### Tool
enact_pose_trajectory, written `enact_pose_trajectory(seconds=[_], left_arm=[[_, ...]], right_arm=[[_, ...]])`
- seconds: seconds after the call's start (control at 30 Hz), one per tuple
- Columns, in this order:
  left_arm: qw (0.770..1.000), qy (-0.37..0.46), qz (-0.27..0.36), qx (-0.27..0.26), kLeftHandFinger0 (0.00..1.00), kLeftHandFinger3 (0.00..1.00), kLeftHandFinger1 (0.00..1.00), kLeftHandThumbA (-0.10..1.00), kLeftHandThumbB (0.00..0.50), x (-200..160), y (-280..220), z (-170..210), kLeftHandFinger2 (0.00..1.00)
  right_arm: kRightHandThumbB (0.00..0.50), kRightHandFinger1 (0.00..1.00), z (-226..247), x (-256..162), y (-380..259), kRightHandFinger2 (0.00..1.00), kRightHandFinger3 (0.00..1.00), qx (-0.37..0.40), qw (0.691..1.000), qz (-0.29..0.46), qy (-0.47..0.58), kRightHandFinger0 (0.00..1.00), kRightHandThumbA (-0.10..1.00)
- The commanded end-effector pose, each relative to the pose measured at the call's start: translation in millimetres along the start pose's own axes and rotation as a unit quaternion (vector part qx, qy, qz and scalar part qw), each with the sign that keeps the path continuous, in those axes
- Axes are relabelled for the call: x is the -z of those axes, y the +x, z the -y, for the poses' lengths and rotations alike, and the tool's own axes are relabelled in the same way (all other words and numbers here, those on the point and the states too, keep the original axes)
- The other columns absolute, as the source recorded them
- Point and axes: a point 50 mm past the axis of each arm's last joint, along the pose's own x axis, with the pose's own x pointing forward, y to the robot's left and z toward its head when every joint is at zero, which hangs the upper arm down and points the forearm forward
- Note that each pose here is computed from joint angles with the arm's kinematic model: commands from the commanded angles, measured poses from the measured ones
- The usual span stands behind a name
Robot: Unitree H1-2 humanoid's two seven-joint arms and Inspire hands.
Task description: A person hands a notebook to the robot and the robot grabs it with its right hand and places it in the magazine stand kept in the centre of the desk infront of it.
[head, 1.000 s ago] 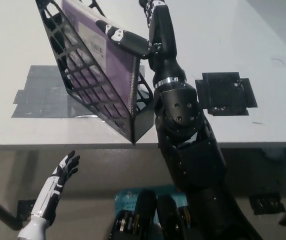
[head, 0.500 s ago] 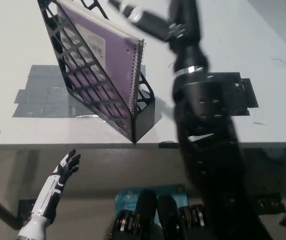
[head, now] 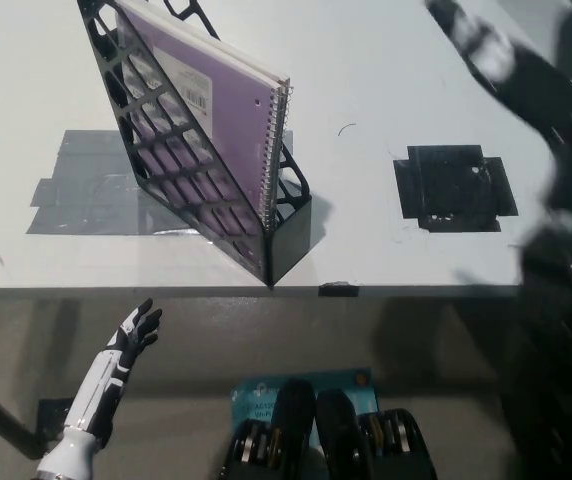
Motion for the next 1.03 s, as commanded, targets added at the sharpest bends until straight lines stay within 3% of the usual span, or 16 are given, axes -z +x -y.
enact_pose_trajectory(seconds=[0.0,0.07,0.17,0.27,0.33,0.37,0.5,0.63,0.7,0.8,1.0], left_arm=[[0.999,0.025,0.022,0.002,1.0,1.0,1.0,1.0,0.5,-5.5,0.4,-6.0,1.0],[1.0,0.023,0.016,0.002,1.0,1.0,1.0,1.0,0.5,-2.4,-3.5,-2.8,1.0],[1.0,0.019,0.013,0.001,1.0,1.0,1.0,1.0,0.5,-0.9,-5.1,-1.3,1.0],[1.0,0.016,0.005,0.0,1.0,1.0,1.0,1.0,0.5,2.7,-11.1,0.2,1.0],[1.0,0.014,0.004,0.0,1.0,1.0,1.0,1.0,0.5,3.1,-12.0,0.5,1.0],[1.0,0.014,0.003,0.001,1.0,1.0,1.0,1.0,0.5,3.5,-13.4,0.4,1.0],[1.0,0.011,0.001,-0.002,1.0,1.0,1.0,1.0,0.5,4.6,-16.4,-1.4,1.0],[1.0,0.009,-0.005,-0.007,1.0,1.0,1.0,1.0,0.5,7.2,-19.0,-0.3,1.0],[1.0,0.008,-0.005,-0.006,1.0,1.0,1.0,1.0,0.5,7.2,-19.0,-0.1,1.0],[1.0,0.003,-0.012,-0.006,1.0,1.0,1.0,1.0,0.5,9.8,-28.5,3.0,1.0],[1.0,0.01,-0.022,-0.001,1.0,1.0,1.0,1.0,0.5,12.7,-40.9,3.8,1.0]], right_arm=[[0.271,1.0,32.2,-23.6,-58.5,1.0,1.0,-0.051,0.998,-0.018,0.014,1.0,0.95],[0.223,1.0,46.3,2.5,-96.5,1.0,1.0,-0.066,0.993,-0.101,0.004,1.0,0.94],[0.185,1.0,53.1,19.2,-115.9,1.0,1.0,-0.075,0.988,-0.135,-0.008,1.0,0.94],[0.186,1.0,65.3,52.8,-157.9,1.0,1.0,-0.079,0.971,-0.224,-0.026,1.0,0.88],[0.177,1.0,68.1,60.5,-168.2,1.0,1.0,-0.079,0.965,-0.246,-0.032,1.0,0.88],[0.136,1.0,72.4,71.5,-181.3,1.0,1.0,-0.087,0.957,-0.274,-0.039,1.0,0.88],[0.141,1.0,79.6,94.9,-205.0,1.0,1.0,-0.104,0.938,-0.324,-0.064,1.0,0.86],[0.095,1.0,81.5,114.9,-216.7,1.0,1.0,-0.141,0.914,-0.369,-0.091,1.0,0.85],[0.103,1.0,80.9,116.5,-216.6,1.0,1.0,-0.146,0.911,-0.375,-0.092,1.0,0.85],[0.154,1.0,80.5,123.5,-224.2,1.0,1.0,-0.172,0.891,-0.407,-0.1,1.0,0.88],[0.149,1.0,79.0,125.0,-240.3,1.0,1.0,-0.186,0.877,-0.433,-0.092,1.0,0.87]])
